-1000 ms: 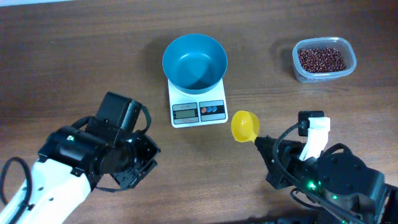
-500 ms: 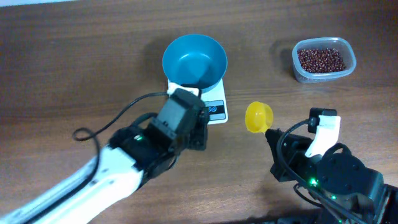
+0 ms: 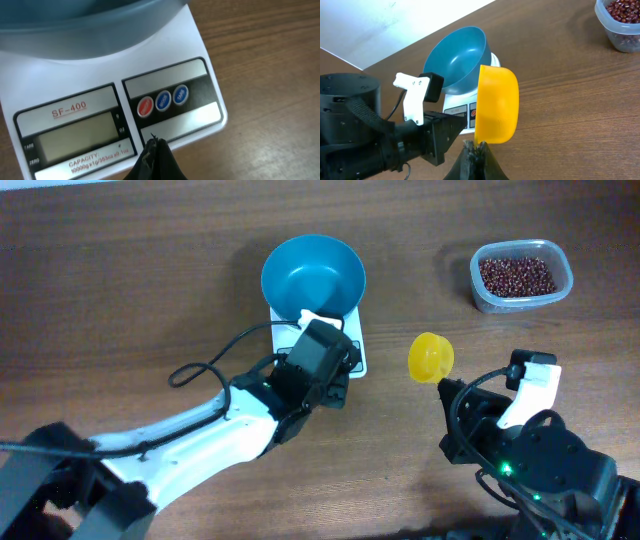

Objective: Scoop item into bowl and weigh 50g on scale

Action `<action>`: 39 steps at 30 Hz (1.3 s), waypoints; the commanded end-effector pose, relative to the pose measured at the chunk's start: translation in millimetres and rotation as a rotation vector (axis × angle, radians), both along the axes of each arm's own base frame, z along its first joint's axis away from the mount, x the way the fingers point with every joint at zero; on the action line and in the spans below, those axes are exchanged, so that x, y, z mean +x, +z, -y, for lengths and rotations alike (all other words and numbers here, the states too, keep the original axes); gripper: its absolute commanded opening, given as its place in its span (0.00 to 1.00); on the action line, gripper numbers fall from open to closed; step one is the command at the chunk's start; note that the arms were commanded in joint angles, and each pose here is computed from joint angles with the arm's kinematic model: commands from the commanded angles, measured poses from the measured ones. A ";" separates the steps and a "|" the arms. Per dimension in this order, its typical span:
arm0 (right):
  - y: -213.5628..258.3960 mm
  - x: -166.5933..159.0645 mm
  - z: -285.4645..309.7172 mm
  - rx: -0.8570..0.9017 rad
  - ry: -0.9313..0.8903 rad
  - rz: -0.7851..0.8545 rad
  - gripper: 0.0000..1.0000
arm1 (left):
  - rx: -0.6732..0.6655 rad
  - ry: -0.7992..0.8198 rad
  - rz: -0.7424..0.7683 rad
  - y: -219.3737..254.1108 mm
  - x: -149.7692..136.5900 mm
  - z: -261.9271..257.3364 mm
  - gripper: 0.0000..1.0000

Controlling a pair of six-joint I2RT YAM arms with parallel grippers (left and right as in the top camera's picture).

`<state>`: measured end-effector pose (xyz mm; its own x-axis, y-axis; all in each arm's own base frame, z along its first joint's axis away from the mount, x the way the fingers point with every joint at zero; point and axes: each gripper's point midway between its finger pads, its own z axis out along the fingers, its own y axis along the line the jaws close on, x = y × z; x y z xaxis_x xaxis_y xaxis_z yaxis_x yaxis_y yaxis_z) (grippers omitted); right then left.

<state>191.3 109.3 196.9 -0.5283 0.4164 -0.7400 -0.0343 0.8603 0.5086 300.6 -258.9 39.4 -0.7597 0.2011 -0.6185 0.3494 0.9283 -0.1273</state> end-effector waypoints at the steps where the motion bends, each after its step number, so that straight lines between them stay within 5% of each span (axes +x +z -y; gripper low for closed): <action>1: 10.0 2.1 4.3 0.004 -0.019 0.028 0.04 | 0.048 0.027 0.042 -6.9 10.4 -4.4 0.00; 39: 10.0 2.0 4.2 0.005 -0.019 0.028 0.04 | 0.014 0.050 0.106 -10.5 27.2 5.1 0.00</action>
<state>191.5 108.9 197.0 -0.5265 0.4167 -0.7411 -0.0331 0.8609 0.5076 325.0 -264.5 29.9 -0.7085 0.1626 -0.6867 0.3143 0.9440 -0.1007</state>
